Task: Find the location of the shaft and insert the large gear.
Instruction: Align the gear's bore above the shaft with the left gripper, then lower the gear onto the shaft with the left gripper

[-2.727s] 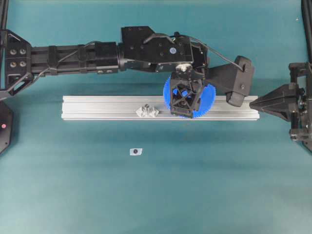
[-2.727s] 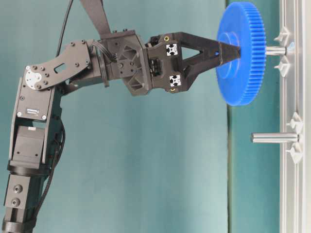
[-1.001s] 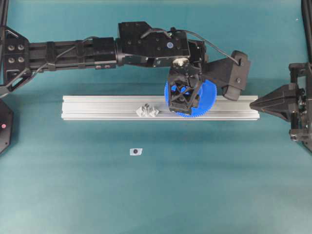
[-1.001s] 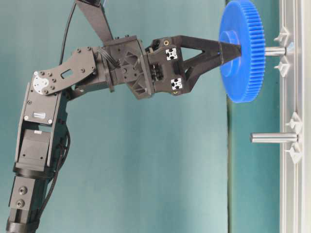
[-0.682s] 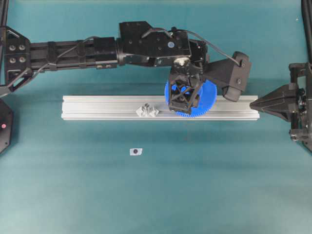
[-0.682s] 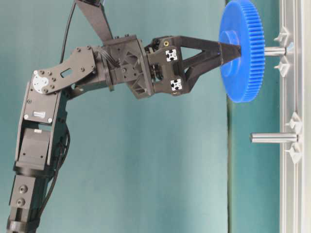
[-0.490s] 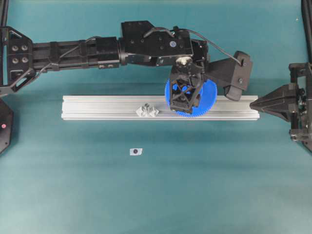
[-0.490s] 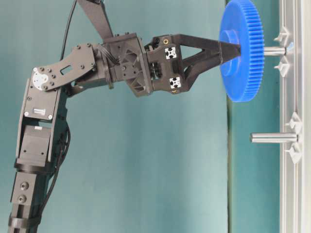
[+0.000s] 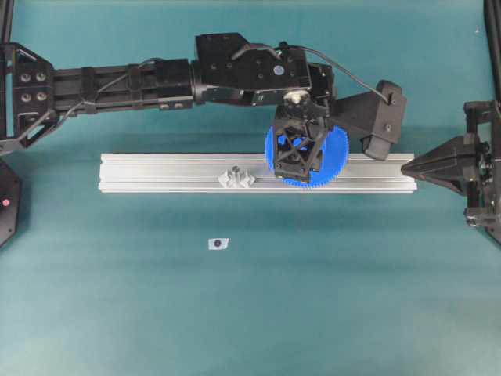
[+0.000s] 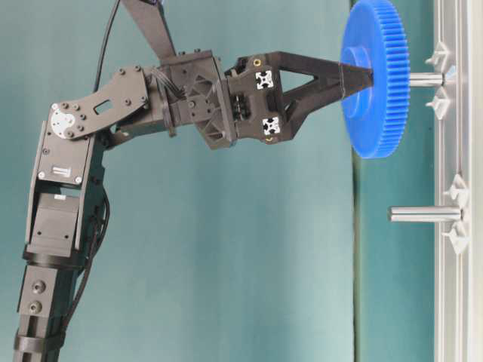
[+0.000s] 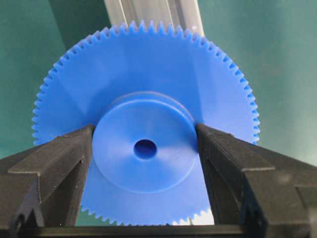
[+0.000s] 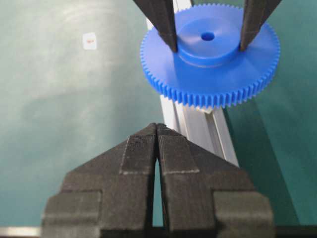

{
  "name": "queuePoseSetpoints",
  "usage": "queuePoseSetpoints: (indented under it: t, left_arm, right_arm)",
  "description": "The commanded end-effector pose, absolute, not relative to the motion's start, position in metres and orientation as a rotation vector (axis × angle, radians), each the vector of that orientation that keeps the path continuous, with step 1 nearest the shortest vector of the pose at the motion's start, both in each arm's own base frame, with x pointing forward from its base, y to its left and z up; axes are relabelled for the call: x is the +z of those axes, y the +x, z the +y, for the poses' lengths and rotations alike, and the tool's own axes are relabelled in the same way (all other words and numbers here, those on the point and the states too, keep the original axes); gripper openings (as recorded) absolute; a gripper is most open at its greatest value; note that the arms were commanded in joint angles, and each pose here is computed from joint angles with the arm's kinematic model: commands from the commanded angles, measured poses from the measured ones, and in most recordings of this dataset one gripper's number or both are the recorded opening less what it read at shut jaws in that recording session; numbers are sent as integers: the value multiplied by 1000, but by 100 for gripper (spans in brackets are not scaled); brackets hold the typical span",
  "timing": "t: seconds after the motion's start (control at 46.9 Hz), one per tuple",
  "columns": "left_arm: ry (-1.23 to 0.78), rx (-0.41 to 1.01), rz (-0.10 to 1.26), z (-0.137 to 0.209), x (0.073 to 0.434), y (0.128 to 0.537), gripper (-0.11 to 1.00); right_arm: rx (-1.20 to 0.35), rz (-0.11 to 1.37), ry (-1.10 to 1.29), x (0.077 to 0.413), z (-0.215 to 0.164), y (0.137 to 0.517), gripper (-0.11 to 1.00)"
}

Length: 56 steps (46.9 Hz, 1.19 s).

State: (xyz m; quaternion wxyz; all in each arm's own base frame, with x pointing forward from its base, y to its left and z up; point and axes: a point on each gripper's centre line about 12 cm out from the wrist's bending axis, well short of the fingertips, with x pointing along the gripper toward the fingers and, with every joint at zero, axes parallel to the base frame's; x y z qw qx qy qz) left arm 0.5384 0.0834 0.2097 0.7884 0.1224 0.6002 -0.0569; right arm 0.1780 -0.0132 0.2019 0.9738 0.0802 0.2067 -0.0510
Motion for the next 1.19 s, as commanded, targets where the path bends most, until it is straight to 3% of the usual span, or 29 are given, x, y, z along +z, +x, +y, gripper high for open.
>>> queuePoseSetpoints:
  t: [0.0, 0.17, 0.873, 1.172]
  left_arm:
    - [253, -66, 1244, 107, 233, 536, 71]
    - [271, -83, 1230, 97, 235, 538, 78]
    - [282, -94, 1201, 82, 252, 542, 77]
    - [266, -85, 1197, 78, 255, 544, 85]
  right_arm:
    - [-109, 405, 186, 206, -14, 180, 1]
    - [-115, 404, 210, 206, -14, 180, 1]
    - [-116, 430, 213, 206, -13, 175, 1]
    - [-115, 424, 214, 208, -13, 173, 1]
